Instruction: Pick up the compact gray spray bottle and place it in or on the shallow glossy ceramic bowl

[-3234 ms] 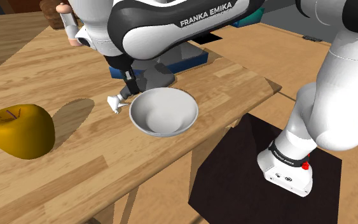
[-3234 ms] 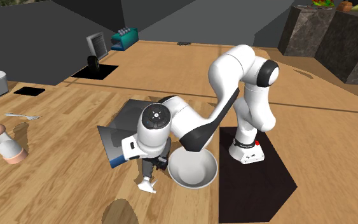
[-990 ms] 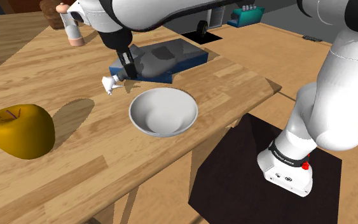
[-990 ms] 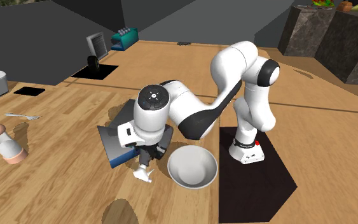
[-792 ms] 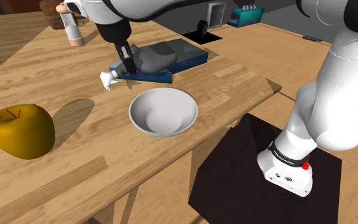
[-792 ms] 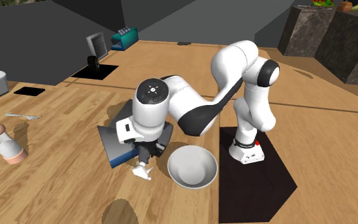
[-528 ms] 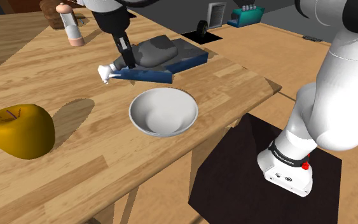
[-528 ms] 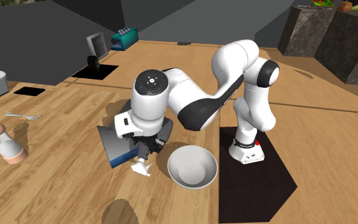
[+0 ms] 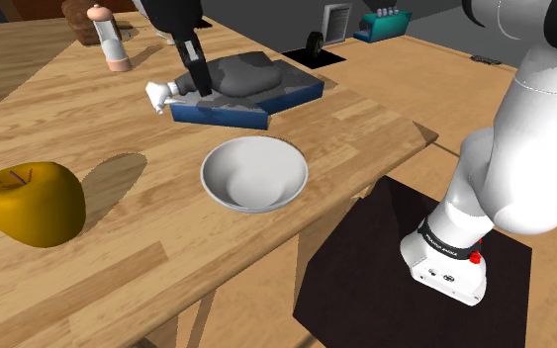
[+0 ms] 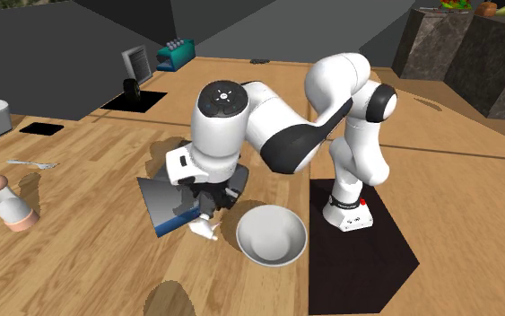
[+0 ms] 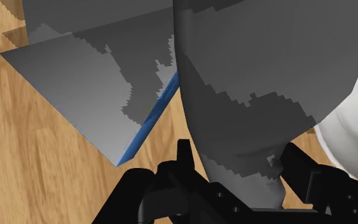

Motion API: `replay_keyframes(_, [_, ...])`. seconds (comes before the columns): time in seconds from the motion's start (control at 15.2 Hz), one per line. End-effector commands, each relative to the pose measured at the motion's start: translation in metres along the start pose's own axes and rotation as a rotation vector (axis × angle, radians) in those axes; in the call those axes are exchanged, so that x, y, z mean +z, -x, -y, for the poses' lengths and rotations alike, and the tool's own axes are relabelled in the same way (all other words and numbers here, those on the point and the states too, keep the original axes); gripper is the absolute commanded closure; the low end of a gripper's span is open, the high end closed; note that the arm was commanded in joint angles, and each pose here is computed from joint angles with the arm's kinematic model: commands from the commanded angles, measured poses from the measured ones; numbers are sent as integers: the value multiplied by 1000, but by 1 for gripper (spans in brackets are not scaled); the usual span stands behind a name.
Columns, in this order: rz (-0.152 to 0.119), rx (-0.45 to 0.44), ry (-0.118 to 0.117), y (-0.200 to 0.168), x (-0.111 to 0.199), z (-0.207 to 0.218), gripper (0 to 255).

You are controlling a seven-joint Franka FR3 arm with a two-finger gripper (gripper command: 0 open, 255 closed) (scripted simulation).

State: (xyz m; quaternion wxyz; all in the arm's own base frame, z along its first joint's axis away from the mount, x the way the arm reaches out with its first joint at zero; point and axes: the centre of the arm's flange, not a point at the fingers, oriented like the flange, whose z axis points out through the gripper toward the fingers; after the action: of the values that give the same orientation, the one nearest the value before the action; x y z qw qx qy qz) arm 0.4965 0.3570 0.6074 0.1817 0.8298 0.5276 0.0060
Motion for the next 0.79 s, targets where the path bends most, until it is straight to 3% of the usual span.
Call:
replay_keyframes(0.0, [0,0,0,6,-8,20,255])
replay_keyframes(0.59, [0,0,0,32,-43,142,255])
replay_keyframes(0.73, [0,0,0,30,-33,145,255])
